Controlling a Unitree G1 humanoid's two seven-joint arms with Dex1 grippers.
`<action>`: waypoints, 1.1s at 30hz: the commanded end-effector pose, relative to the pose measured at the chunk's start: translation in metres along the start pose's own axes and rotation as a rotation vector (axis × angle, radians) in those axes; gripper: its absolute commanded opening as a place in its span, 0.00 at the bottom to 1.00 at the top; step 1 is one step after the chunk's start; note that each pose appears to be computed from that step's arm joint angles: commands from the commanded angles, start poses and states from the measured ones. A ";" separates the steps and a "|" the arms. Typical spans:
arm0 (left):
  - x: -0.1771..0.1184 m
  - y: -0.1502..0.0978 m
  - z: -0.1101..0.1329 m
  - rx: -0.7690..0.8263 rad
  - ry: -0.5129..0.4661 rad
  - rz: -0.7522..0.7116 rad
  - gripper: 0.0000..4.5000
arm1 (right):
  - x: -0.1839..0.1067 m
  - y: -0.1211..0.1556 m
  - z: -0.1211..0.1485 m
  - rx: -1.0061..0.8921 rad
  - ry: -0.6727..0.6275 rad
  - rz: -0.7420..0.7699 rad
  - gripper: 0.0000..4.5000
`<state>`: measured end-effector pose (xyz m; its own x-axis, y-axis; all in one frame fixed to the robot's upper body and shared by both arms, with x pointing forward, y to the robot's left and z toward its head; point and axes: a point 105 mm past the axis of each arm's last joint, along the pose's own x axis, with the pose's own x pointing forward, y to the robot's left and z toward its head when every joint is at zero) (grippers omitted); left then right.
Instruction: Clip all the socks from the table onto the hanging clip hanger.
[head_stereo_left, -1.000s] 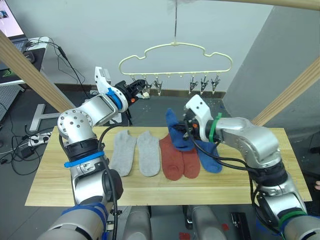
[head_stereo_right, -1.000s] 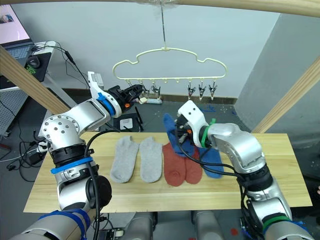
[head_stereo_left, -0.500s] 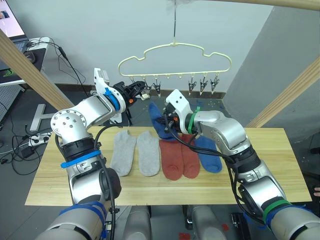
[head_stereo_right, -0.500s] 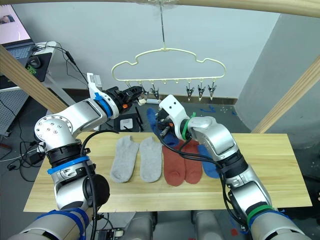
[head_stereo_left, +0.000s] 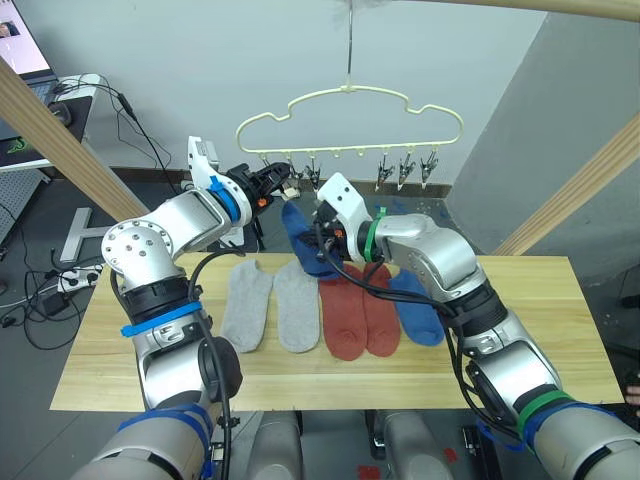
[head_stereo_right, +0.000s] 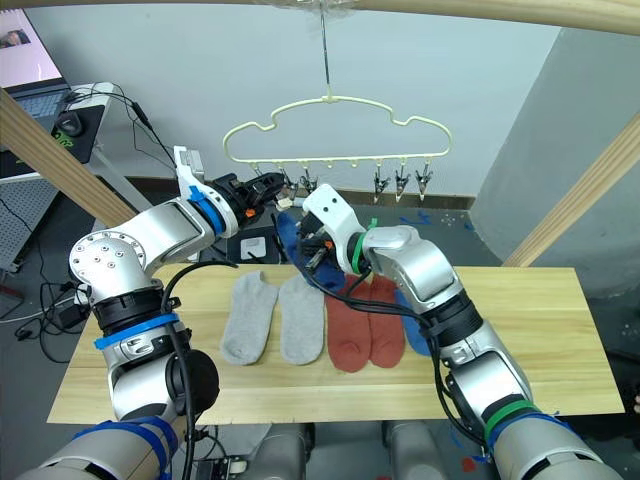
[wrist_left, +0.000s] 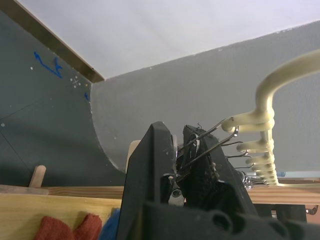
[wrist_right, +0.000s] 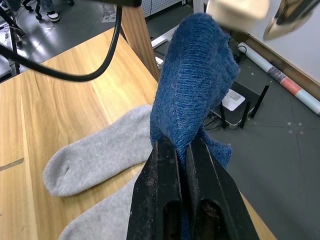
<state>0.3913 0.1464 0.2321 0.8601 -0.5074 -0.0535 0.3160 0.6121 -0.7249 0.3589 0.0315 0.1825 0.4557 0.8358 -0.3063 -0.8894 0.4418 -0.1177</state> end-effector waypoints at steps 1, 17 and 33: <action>-0.006 0.012 0.001 0.007 -0.012 0.052 0.06 | -0.001 -0.001 0.019 -0.046 -0.048 0.005 0.01; -0.006 0.011 -0.003 0.022 0.001 0.044 0.06 | -0.002 -0.016 0.027 -0.059 -0.058 -0.035 0.01; -0.004 0.010 -0.006 0.025 0.003 0.043 0.06 | -0.003 -0.021 0.033 -0.047 -0.077 -0.048 0.01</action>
<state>0.3887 0.1436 0.2294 0.8567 -0.5129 -0.0537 0.3273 0.6212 -0.7120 0.3803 0.0248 0.1963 0.5097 0.8117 -0.2853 -0.8602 0.4866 -0.1524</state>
